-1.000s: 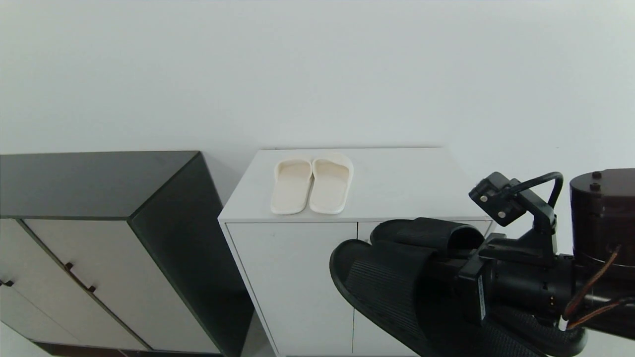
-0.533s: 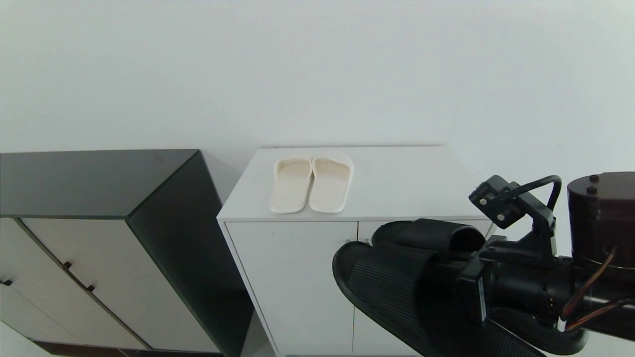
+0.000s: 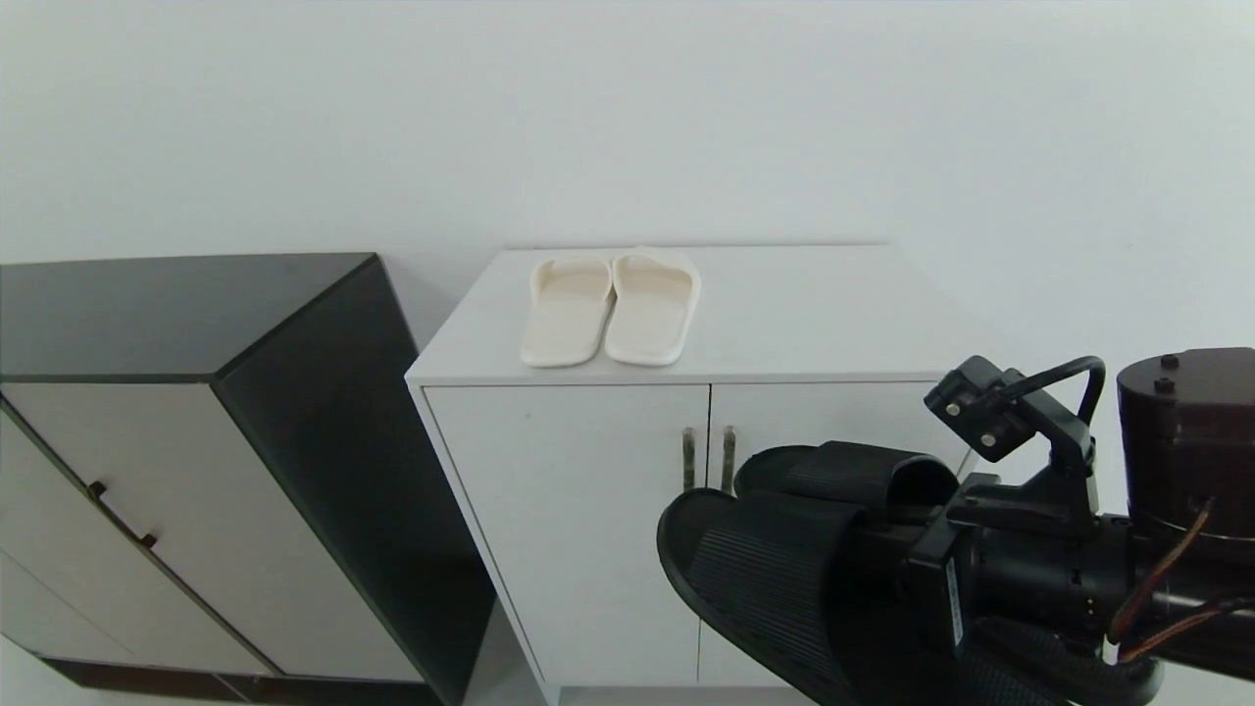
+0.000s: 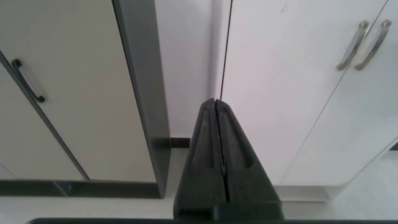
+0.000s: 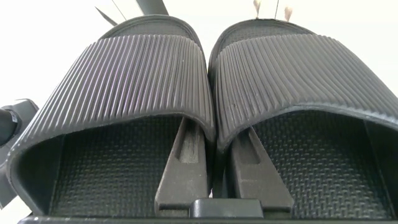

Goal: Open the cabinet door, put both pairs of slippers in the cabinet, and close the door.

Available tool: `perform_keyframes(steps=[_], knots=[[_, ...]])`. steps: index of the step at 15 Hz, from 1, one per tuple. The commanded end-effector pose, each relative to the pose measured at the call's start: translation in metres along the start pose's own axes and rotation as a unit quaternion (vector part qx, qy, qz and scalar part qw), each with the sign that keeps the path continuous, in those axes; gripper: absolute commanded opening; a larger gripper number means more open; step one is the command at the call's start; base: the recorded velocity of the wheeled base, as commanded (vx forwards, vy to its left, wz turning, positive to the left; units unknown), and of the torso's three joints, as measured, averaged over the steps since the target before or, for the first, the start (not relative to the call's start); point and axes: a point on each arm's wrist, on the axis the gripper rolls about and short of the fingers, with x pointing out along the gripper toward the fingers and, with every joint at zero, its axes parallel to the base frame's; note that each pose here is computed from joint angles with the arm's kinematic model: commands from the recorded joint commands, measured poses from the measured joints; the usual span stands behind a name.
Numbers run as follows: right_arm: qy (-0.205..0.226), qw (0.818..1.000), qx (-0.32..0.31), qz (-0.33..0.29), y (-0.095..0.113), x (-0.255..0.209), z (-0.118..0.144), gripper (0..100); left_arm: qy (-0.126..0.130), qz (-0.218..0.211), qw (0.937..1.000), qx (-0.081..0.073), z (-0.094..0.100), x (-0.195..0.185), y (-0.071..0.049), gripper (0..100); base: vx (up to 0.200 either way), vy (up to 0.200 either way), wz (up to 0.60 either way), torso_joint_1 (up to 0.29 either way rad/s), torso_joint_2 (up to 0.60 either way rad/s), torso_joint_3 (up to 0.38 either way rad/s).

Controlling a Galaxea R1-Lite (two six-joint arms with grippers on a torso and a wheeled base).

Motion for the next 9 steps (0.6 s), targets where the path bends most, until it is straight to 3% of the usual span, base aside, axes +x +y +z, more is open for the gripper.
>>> perform_keyframes(steps=[1, 2, 3, 9], knots=[[0.0, 1.0, -0.001, 0.0, 0.0001, 0.0007, -0.0002, 0, 0.001, 0.001, 1.0, 0.0, 0.0, 0.0001, 0.0, 0, 0.0, 0.0, 0.0, -0.222, 0.53, 0.32], [0.001, 1.0, -0.004, 0.0, 0.0, 0.0007, -0.0004, 0, 0.001, 0.0, 1.0, 0.0, 0.0, 0.0001, 0.0, 0, 0.0, 0.0, 0.0, -0.212, 0.51, 0.315], [0.003, 1.0, -0.008, 0.0, -0.0001, 0.0011, -0.0011, 0, 0.001, 0.0, 1.0, -0.001, 0.0, 0.0001, 0.0, 100, 0.0, 0.0, 0.0, -0.203, 0.52, 0.31], [0.013, 1.0, -0.017, -0.001, -0.0008, 0.0028, -0.0062, 0, 0.001, 0.0, 1.0, 0.001, 0.0, 0.0001, 0.0, 100, 0.0, 0.0, 0.0, -0.172, 0.5, 0.318]])
